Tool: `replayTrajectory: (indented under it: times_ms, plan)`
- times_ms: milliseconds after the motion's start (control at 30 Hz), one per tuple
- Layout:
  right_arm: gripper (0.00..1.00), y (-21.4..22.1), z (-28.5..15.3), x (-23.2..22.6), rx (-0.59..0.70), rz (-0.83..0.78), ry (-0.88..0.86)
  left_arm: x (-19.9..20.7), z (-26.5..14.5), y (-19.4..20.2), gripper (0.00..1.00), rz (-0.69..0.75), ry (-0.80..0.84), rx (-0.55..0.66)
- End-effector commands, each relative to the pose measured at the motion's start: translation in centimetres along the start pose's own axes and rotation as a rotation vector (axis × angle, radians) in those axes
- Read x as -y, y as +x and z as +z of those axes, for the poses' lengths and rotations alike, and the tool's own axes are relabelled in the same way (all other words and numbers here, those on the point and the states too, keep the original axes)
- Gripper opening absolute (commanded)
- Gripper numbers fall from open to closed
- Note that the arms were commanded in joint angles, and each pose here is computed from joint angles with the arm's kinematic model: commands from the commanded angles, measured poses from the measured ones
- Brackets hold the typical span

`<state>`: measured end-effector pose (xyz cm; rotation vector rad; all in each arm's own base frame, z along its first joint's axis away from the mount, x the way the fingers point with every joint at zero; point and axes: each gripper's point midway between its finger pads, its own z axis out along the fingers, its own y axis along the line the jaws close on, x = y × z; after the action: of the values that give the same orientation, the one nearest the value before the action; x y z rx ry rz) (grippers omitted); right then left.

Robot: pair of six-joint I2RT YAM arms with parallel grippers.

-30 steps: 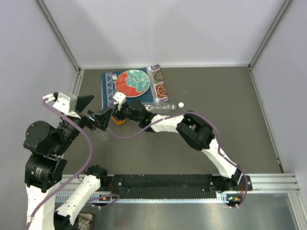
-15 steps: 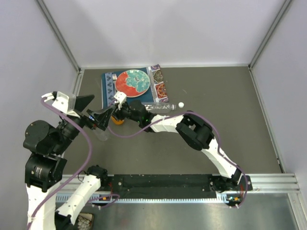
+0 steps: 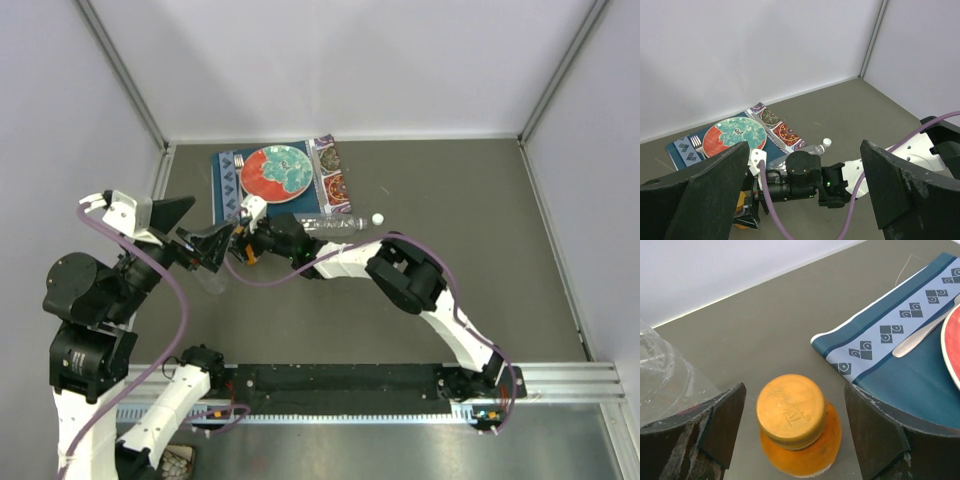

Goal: Screw on the bottle caps
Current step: Place the plastic bottle at the center of the board.

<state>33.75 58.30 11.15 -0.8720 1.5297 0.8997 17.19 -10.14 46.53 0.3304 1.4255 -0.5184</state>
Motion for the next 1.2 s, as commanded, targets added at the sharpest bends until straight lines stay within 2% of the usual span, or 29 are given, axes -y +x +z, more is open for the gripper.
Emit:
replayTrajectory:
  times_ms: [0, 33, 100, 433, 667, 700, 767, 800, 867, 933, 967, 1033, 1133, 1167]
  plan:
    - [0.84, -4.8, -0.3, -1.5, 0.092, 0.007, -0.03, 0.5, -0.3, -2.1, 0.98, 0.011, 0.014, 0.064]
    - [0.86, -5.2, -0.3, -1.6, 0.096, 0.006, -0.035, 0.5, -0.4, -2.1, 0.98, 0.01, 0.014, 0.063]
    - [0.99, -5.7, -0.3, -1.7, 0.099, 0.007, -0.043, 0.5, -0.4, -2.0, 0.98, 0.01, 0.014, 0.061]
    - [0.99, -11.3, -1.8, -1.7, 0.12, -0.007, -0.078, 0.4, -0.1, -1.4, 0.98, 0.01, 0.015, 0.045]
    - [0.99, -14.6, -4.6, -2.1, 0.051, 0.02, -0.101, 0.1, -0.2, -1.5, 0.98, 0.036, 0.0, 0.046]
    - [0.99, -14.2, -5.2, -2.1, 0.011, 0.027, -0.096, 0.0, -0.2, -1.5, 0.98, 0.038, 0.0, 0.045]
    - [0.99, -16.0, -6.6, -2.2, 0.001, 0.036, -0.084, -0.1, -0.1, -1.2, 0.98, 0.038, -0.006, 0.035]
    - [0.99, -15.4, -7.4, -1.9, -0.063, 0.049, -0.069, -0.1, -0.1, -1.1, 0.98, 0.039, -0.004, 0.034]
    - [0.99, -17.3, -9.0, -2.1, -0.069, 0.055, -0.076, -0.2, -0.1, -0.6, 0.98, 0.037, -0.007, 0.025]
    - [0.99, -17.0, -10.9, -1.4, -0.142, 0.099, -0.034, -0.2, -0.1, -0.1, 0.98, 0.037, 0.0, 0.017]
    - [0.99, -18.8, -12.4, -1.2, -0.125, 0.109, -0.012, -0.1, -0.2, 0.0, 0.98, 0.037, 0.001, 0.015]
    - [0.99, -18.4, -14.7, 0.8, -0.176, 0.195, 0.066, 0.1, -0.3, 0.2, 0.98, 0.039, 0.011, 0.005]
    - [0.99, -20.2, -19.8, 4.5, -0.153, 0.373, 0.163, 0.5, -0.3, 1.0, 0.99, 0.033, 0.039, -0.031]
    - [0.99, -20.4, -21.2, 4.6, -0.157, 0.434, 0.132, 0.6, -0.2, 1.4, 0.98, 0.035, 0.05, -0.048]
